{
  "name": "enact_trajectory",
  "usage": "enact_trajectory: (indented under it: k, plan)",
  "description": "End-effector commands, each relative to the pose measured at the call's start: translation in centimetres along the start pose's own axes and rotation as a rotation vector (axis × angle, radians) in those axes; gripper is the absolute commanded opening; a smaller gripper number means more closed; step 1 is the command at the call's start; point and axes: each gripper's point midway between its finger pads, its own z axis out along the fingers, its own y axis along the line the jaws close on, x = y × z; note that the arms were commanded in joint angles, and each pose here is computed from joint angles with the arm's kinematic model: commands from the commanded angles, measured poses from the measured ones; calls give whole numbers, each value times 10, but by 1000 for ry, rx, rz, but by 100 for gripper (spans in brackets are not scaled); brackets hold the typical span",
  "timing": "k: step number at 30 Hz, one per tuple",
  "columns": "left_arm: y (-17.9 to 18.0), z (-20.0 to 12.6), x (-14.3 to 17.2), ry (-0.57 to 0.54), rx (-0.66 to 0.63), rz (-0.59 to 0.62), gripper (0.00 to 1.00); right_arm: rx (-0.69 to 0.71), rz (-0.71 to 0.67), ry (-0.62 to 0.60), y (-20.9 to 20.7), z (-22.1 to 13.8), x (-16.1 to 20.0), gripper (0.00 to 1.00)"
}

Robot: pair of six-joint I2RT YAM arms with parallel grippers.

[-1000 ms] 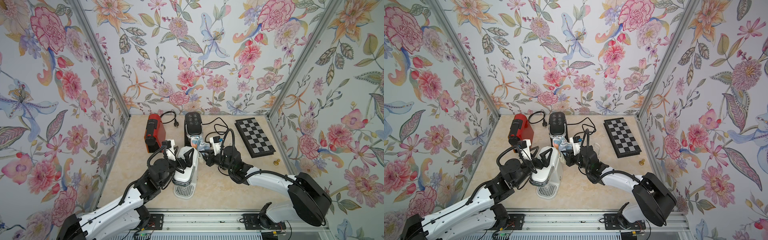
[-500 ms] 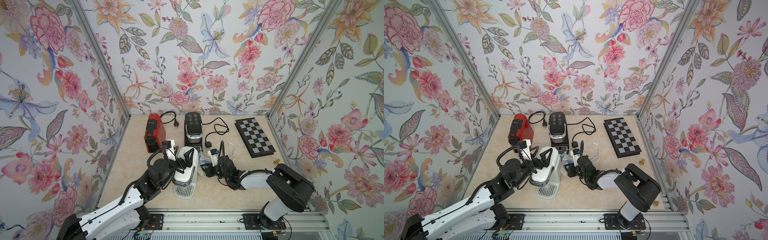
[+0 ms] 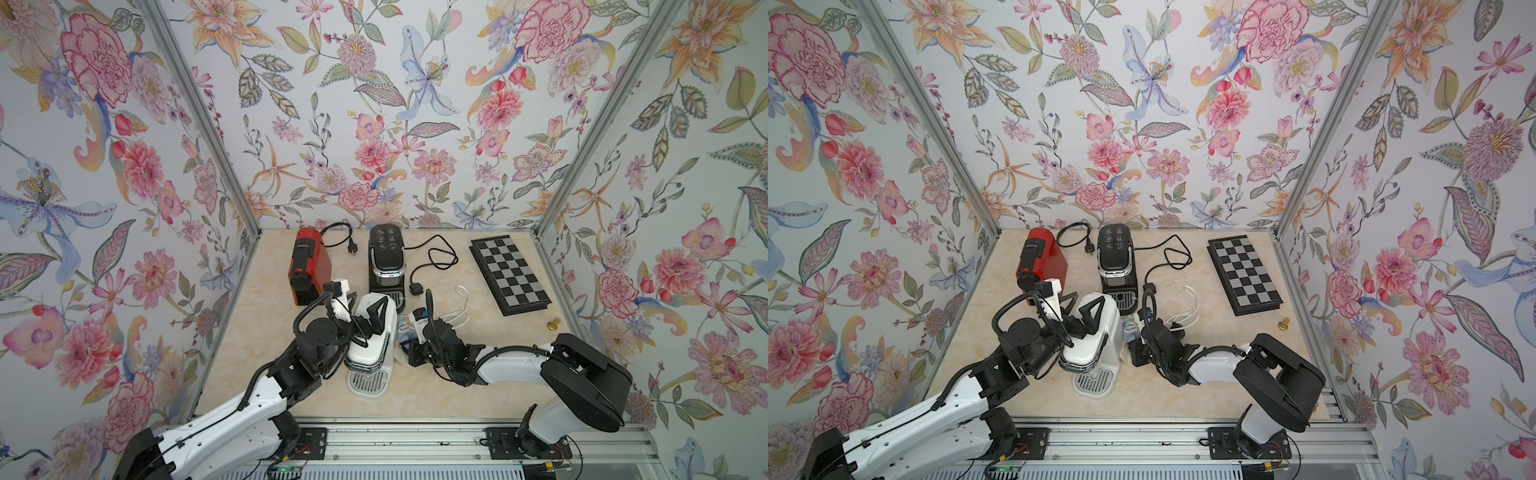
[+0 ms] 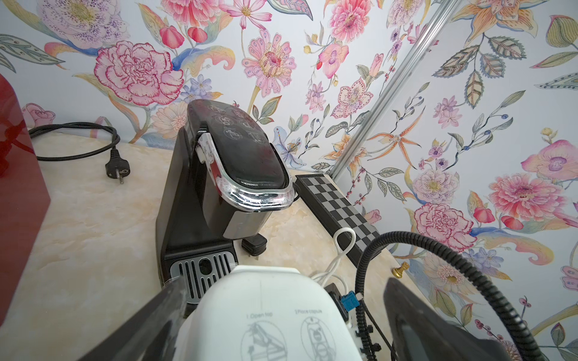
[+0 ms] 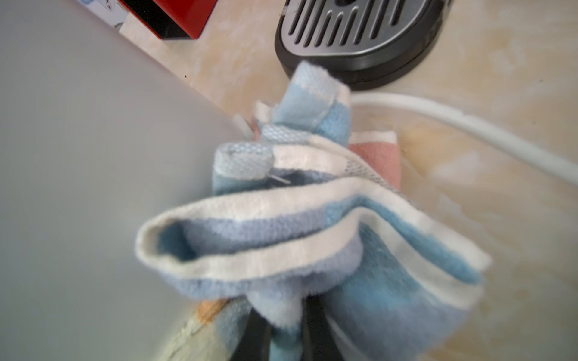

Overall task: Wipe the surface of a coffee machine
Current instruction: Wipe the dirt from the surface of the coffee machine.

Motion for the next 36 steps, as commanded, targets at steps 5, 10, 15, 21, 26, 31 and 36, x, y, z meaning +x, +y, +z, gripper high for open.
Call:
enact_trajectory:
  k: [5,10,15,21,26,31,36]
  plan:
    - [34,-4,87,277,-81,52,99,-133,-20,132,39,-7,38,0]
    - [34,-5,86,271,-78,48,99,-175,-6,131,48,-21,46,0]
    - [33,-6,83,260,-75,45,99,-216,-17,192,54,-37,57,0]
    - [32,-6,81,250,-68,32,99,-326,-6,288,71,-37,79,0]
    - [31,-9,76,228,-60,19,99,-402,30,335,84,-33,88,0]
    - [31,-12,72,216,-63,25,99,-431,4,370,99,-28,98,0]
    - [30,-13,70,211,-60,28,99,-453,3,391,104,-29,101,0]
